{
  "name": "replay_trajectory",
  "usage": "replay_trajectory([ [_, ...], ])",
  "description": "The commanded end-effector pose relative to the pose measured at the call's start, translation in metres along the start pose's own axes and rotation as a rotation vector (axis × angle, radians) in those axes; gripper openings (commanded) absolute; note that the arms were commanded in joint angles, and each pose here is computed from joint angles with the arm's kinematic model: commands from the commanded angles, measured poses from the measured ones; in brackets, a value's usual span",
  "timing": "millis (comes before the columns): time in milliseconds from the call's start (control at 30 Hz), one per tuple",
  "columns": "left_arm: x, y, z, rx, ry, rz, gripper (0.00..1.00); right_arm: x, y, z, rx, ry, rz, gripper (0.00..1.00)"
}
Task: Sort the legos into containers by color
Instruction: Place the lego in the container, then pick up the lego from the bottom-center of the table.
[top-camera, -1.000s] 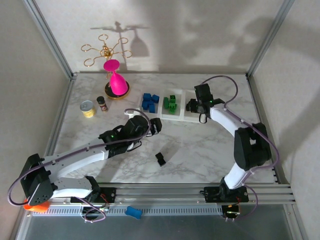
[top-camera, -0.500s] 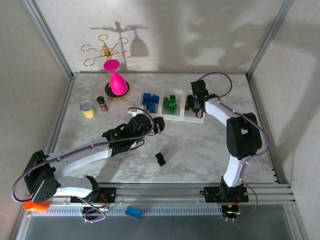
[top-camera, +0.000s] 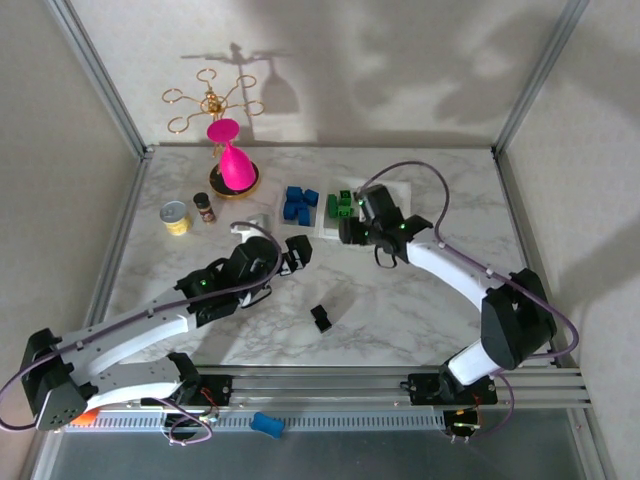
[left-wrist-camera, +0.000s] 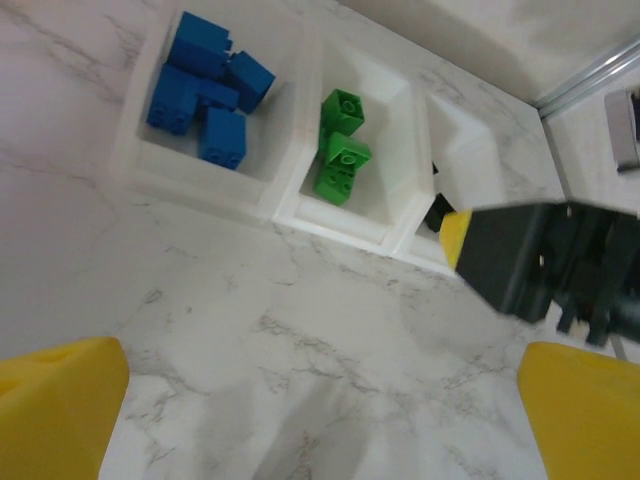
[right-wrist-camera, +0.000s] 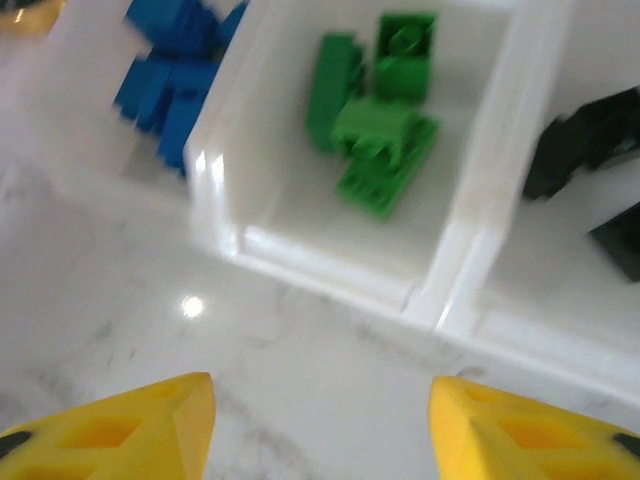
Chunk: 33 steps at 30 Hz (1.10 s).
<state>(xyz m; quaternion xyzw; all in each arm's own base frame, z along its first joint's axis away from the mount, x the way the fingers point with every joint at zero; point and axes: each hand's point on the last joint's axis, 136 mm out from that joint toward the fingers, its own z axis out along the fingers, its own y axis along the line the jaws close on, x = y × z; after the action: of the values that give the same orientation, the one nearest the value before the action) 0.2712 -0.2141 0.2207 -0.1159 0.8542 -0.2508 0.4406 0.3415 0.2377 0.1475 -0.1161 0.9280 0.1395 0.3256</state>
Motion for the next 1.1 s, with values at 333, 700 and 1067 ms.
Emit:
replay_trajectory([
  [333, 0.014, 0.069, -0.028, -0.148, -0.039, -0.082, 1.00, 0.118, 0.091, -0.003, -0.134, 0.235, -0.136, 0.68],
  [700, 0.017, 0.082, -0.033, -0.178, -0.049, -0.093, 1.00, 0.178, 0.111, 0.016, -0.093, 0.355, -0.222, 0.68],
  [1067, 0.017, 0.084, -0.033, -0.186, -0.047, -0.091, 1.00, 0.197, 0.099, 0.031, -0.038, 0.399, -0.237, 0.58],
])
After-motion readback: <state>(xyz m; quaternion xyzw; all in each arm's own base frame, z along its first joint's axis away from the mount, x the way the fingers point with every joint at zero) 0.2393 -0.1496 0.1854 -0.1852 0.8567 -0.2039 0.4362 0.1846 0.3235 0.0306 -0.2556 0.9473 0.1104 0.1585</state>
